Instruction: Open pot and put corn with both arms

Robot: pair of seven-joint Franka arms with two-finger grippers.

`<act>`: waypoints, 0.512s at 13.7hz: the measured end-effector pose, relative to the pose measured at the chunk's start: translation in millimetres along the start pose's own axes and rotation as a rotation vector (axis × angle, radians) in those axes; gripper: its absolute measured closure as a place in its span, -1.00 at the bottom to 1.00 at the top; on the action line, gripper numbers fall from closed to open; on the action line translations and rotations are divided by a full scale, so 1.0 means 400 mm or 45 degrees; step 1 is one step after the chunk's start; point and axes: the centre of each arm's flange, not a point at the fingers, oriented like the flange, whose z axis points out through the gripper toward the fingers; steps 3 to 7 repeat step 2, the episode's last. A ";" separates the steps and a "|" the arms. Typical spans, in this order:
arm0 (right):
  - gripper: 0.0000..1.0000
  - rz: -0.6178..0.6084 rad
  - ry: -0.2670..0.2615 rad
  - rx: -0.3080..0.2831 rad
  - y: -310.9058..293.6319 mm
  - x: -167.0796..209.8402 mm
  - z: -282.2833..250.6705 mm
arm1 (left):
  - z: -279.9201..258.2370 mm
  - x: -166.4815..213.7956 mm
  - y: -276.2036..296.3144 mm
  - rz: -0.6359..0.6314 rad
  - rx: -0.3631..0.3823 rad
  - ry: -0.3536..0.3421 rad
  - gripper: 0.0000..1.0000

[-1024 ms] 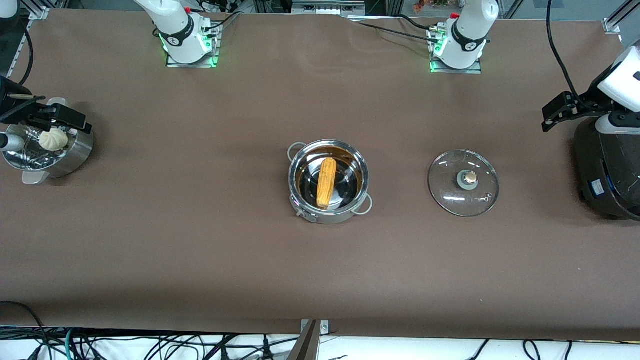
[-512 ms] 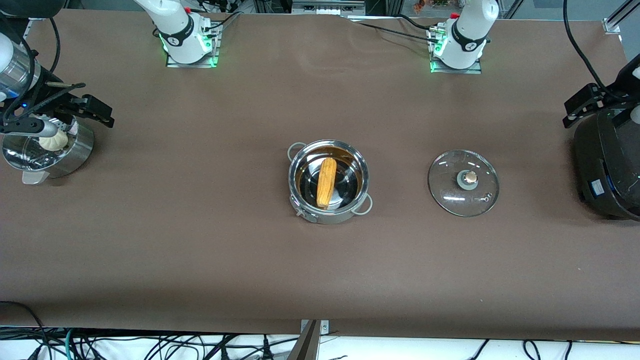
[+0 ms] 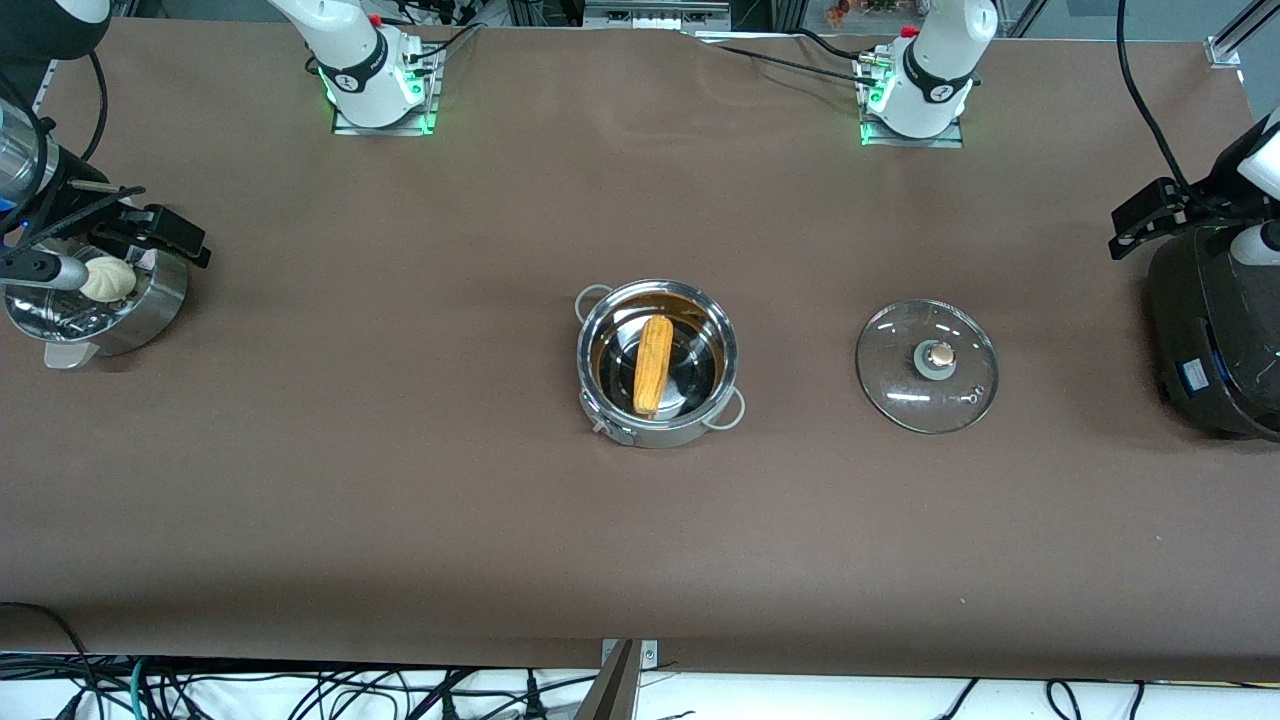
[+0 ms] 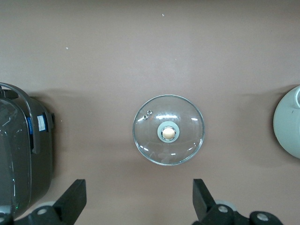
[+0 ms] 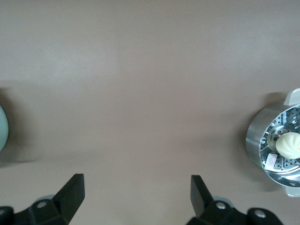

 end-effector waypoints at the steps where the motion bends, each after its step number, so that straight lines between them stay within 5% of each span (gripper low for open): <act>1: -1.00 -0.001 0.002 0.000 0.000 0.000 -0.002 | 0.000 0.000 0.000 0.000 0.000 -0.002 -1.00; 7: -1.00 -0.003 0.002 0.000 0.000 0.000 -0.002 | 0.000 -0.001 0.000 0.000 0.000 -0.003 -1.00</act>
